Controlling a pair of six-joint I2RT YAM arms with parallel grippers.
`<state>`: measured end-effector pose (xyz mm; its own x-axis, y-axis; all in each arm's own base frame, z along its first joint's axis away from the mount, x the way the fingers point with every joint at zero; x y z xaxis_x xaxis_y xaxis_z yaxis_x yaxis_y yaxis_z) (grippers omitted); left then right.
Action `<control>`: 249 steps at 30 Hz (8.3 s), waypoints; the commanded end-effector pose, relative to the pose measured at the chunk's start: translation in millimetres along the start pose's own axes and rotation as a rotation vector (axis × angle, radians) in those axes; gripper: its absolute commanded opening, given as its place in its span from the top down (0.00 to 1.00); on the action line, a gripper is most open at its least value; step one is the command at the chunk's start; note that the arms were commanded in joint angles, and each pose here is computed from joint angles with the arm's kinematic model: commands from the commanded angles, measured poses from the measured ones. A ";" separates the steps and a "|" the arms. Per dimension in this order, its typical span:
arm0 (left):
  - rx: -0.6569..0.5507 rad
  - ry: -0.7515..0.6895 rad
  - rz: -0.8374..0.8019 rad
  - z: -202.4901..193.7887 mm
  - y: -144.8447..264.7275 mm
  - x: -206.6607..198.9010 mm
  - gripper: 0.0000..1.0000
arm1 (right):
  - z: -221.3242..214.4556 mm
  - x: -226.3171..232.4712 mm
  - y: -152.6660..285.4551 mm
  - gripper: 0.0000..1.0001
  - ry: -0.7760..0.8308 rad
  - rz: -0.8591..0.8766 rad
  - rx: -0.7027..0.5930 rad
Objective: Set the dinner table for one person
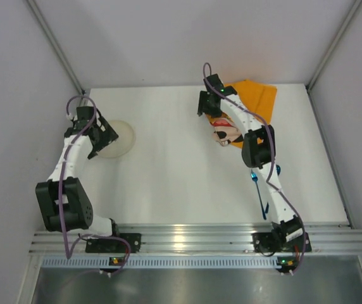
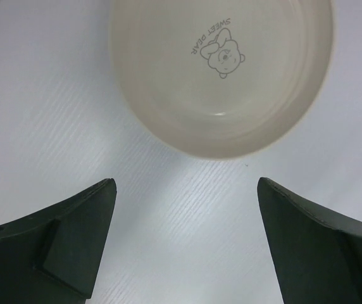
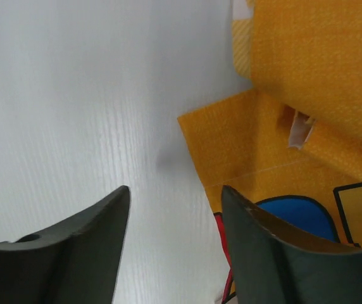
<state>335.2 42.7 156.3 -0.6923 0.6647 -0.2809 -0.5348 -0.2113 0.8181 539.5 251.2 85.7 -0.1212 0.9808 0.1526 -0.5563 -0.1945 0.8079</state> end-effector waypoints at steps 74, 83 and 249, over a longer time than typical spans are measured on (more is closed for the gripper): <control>0.302 -0.539 -0.511 -240.1 20.8 -193.8 0.01 | -123.0 -74.7 233.5 0.00 0.107 -0.125 0.074; 0.298 -0.570 -0.451 -260.3 -20.0 -232.0 0.03 | -97.7 -143.0 231.5 0.00 -0.096 -0.072 0.021; 0.259 -0.442 -0.552 -172.0 8.8 -189.1 1.00 | -195.6 -227.1 264.3 0.00 -0.426 -0.326 0.198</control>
<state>363.4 -202.0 123.7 -0.0902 0.8560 -0.5091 -0.5211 0.3951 0.7566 252.5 -18.5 140.0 0.4105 0.9116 0.0224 -0.2706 0.0984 0.9576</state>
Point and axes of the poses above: each gripper's point midway between its finger pads, its own y axis back along the fingers, its own x axis along the line the jaws close on, z = x × y, the point moved 4 cm from there along y, back along the fingers, and after that the axes turned 9 degrees about y, right-handed, at the moved point
